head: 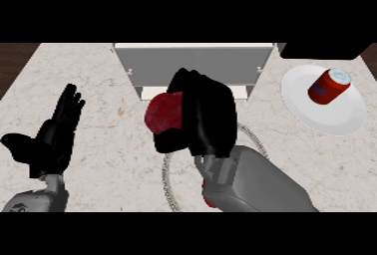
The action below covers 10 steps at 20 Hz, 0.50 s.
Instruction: Pick the pear from the placemat and place it in the tiered shelf
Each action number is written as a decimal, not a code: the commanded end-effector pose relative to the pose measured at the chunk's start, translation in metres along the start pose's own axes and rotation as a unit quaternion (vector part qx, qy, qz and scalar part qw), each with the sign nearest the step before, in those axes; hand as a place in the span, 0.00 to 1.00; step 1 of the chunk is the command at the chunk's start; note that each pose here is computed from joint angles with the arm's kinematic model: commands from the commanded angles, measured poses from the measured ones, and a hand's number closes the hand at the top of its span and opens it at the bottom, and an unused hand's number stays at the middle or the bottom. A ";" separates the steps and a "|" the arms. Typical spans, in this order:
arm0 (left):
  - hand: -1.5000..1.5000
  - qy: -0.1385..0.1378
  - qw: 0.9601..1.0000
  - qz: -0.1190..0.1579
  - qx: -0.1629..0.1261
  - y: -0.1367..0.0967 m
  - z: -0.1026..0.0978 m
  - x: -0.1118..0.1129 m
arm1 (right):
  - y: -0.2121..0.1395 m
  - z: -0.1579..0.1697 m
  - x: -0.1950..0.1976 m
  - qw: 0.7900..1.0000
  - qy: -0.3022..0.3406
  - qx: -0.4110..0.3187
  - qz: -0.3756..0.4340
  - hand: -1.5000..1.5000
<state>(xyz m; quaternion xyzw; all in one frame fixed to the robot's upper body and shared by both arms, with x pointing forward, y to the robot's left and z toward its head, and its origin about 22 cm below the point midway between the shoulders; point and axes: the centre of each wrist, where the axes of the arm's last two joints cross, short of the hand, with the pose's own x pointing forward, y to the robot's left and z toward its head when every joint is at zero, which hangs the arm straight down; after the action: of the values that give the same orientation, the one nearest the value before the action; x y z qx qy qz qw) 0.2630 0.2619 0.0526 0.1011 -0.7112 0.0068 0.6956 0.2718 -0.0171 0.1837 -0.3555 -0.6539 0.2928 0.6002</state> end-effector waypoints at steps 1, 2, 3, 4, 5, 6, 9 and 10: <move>0.50 -0.005 1.000 0.002 -0.001 0.004 -0.003 0.006 | -0.021 0.019 0.044 0.995 0.066 -0.071 -0.012 1.00; 0.50 0.000 1.000 0.003 0.011 0.004 -0.001 -0.006 | -0.024 0.024 0.047 0.995 0.067 -0.067 0.000 1.00; 0.50 -0.001 1.000 0.002 0.004 0.000 -0.006 0.010 | -0.022 0.017 0.047 0.994 0.079 -0.071 0.001 1.00; 0.50 -0.010 1.000 0.001 0.013 0.001 -0.005 0.005 | -0.031 0.021 0.053 0.995 0.065 -0.074 -0.001 1.00; 0.50 0.001 1.000 -0.006 0.004 0.011 0.002 -0.003 | -0.027 0.011 0.053 0.993 0.080 -0.084 0.000 1.00; 0.50 -0.004 1.000 0.000 0.011 0.002 0.003 0.001 | -0.040 0.008 0.059 0.992 0.080 -0.094 -0.009 1.00; 0.50 -0.010 1.000 0.003 0.002 0.005 0.008 -0.001 | -0.022 -0.003 0.047 0.990 0.094 -0.105 -0.004 1.00; 0.50 -0.012 1.000 0.001 0.011 -0.003 0.001 0.010 | -0.042 0.000 0.062 0.990 0.089 -0.108 -0.018 1.00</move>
<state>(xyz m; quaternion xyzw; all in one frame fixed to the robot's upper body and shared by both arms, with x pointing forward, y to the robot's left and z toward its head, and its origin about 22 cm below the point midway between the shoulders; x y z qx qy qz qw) 0.2604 0.2626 0.0560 0.1047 -0.7159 0.0112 0.6902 0.2700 0.0015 0.2330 -0.4113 -0.6820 0.2473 0.5518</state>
